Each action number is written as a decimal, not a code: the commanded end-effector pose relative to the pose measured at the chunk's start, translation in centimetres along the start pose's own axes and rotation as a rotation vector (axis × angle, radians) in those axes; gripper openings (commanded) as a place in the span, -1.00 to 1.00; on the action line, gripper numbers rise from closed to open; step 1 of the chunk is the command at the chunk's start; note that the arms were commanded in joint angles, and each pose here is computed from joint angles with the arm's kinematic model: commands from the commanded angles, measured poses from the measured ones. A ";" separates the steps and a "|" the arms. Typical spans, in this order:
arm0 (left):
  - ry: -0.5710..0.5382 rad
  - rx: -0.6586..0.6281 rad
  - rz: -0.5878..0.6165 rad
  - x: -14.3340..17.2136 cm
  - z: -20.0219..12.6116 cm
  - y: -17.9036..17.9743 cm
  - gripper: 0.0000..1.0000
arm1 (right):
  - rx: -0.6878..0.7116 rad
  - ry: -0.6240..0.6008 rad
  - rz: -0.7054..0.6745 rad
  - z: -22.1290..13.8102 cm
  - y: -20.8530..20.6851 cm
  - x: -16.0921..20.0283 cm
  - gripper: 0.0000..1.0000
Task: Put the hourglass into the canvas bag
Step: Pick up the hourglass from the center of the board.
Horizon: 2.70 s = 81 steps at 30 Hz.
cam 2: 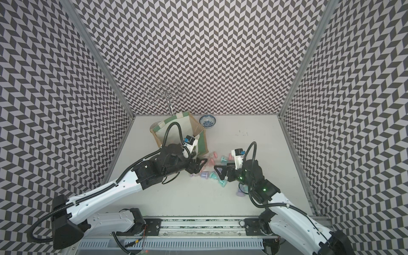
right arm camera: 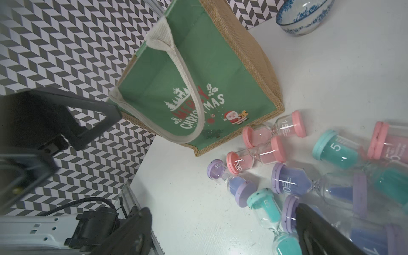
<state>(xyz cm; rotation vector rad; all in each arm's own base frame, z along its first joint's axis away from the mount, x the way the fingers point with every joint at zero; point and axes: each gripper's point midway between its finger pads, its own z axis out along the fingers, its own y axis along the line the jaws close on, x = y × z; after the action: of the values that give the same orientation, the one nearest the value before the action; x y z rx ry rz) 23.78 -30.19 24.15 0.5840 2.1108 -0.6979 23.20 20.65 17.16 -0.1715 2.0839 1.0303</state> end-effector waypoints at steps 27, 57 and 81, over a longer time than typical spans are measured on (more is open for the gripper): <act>0.161 -0.115 0.104 10.9 9.1 6.5 0.72 | 0.047 -0.049 0.044 -0.4 -2.2 0.6 0.98; 0.279 -0.082 0.061 18.0 8.6 5.3 0.67 | 0.059 -0.047 0.054 -0.3 -3.2 0.6 0.98; 0.366 -0.120 0.028 22.1 8.0 5.2 0.29 | 0.066 -0.034 0.083 0.0 -4.3 1.2 0.99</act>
<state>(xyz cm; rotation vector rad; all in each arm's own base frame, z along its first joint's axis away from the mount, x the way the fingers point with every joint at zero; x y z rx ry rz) 20.22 -29.58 2.76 0.7280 2.3743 -0.5243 23.71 17.91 12.74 -0.0297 2.1616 0.9843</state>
